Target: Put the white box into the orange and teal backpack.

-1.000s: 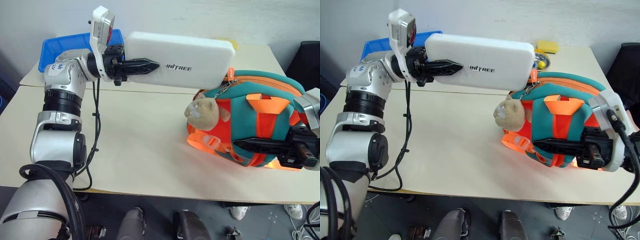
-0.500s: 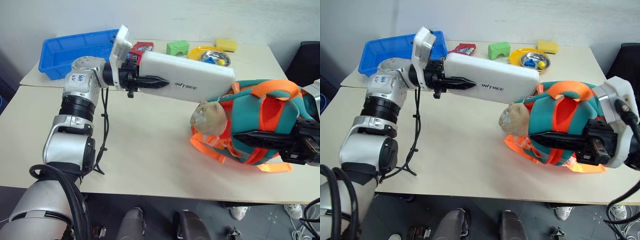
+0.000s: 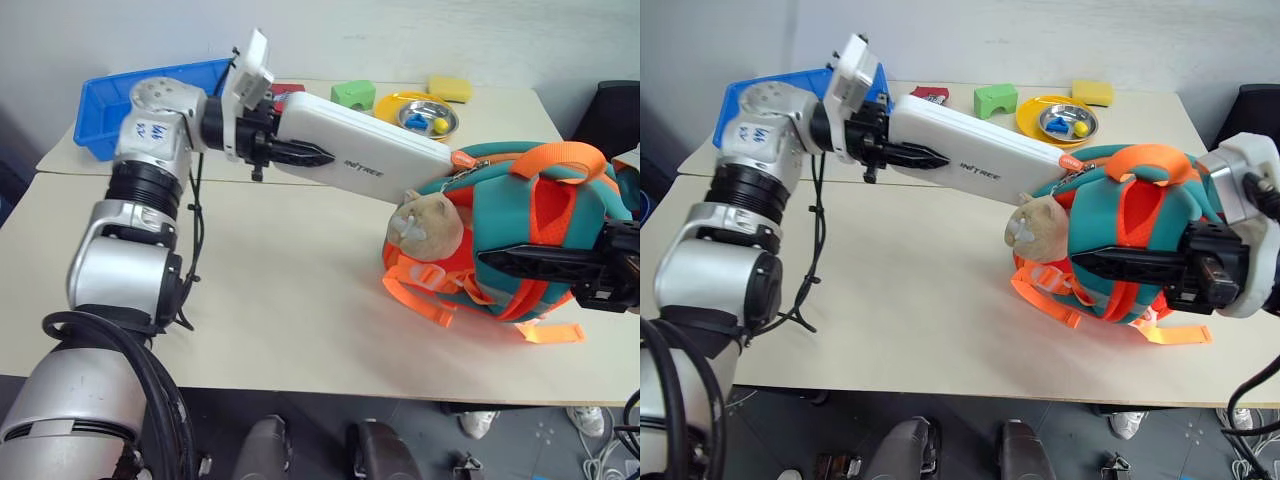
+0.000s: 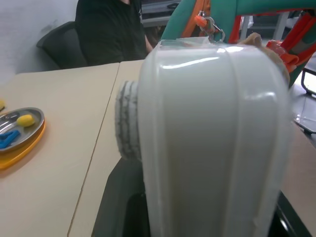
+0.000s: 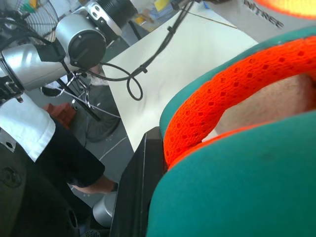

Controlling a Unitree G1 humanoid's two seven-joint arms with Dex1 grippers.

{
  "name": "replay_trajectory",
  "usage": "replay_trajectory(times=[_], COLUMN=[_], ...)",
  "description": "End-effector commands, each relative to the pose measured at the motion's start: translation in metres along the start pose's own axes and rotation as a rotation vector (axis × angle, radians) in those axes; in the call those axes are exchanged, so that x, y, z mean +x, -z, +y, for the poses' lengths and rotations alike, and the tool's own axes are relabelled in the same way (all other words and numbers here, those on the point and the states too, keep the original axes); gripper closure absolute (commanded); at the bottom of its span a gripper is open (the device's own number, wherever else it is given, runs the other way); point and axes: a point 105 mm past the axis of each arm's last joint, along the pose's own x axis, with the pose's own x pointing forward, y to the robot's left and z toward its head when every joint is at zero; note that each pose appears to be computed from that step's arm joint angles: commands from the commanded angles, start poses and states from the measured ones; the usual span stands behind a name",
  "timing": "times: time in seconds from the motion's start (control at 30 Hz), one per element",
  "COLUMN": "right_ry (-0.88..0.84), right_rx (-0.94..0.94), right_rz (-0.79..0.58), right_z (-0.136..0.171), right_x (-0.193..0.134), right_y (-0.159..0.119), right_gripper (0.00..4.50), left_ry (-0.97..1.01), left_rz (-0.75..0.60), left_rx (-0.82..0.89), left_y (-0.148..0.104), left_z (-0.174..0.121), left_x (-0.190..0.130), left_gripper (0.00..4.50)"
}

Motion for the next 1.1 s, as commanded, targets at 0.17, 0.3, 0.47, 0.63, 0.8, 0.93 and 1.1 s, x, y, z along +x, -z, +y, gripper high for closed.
replay_trajectory(times=[0.17,0.3,0.47,0.63,0.8,0.93,1.1], right_ry=[-0.036,-0.055,-0.056,-0.060,0.016,0.073,0.071], right_rx=[-0.083,-0.093,-0.099,-0.102,-0.166,-0.196,-0.157], right_rz=[0.017,0.021,0.029,0.016,0.015,-0.006,-0.021], right_z=[0.010,0.011,0.011,0.010,-0.001,-0.008,-0.002], right_x=[0.002,0.008,0.014,0.021,0.026,0.036,0.035], right_y=[-0.010,-0.006,0.007,0.011,0.008,0.007,0.015], right_gripper=[4.49,4.49,4.49,4.49,4.49,4.50,4.50], left_ry=[0.240,0.299,0.291,0.360,0.446,0.335,0.253], left_rz=[-0.033,-0.079,-0.197,-0.248,-0.174,-0.046,-0.048], left_rx=[0.081,0.098,0.100,0.063,-0.011,-0.017,-0.120], left_y=[0.001,0.002,-0.015,-0.030,-0.015,0.018,0.032], left_z=[-0.029,-0.036,-0.036,-0.041,-0.060,-0.053,-0.046], left_x=[0.031,0.059,0.091,0.106,0.138,0.147,0.141], left_gripper=[3.33,3.33,3.33,3.33,3.33,2.98,1.41])
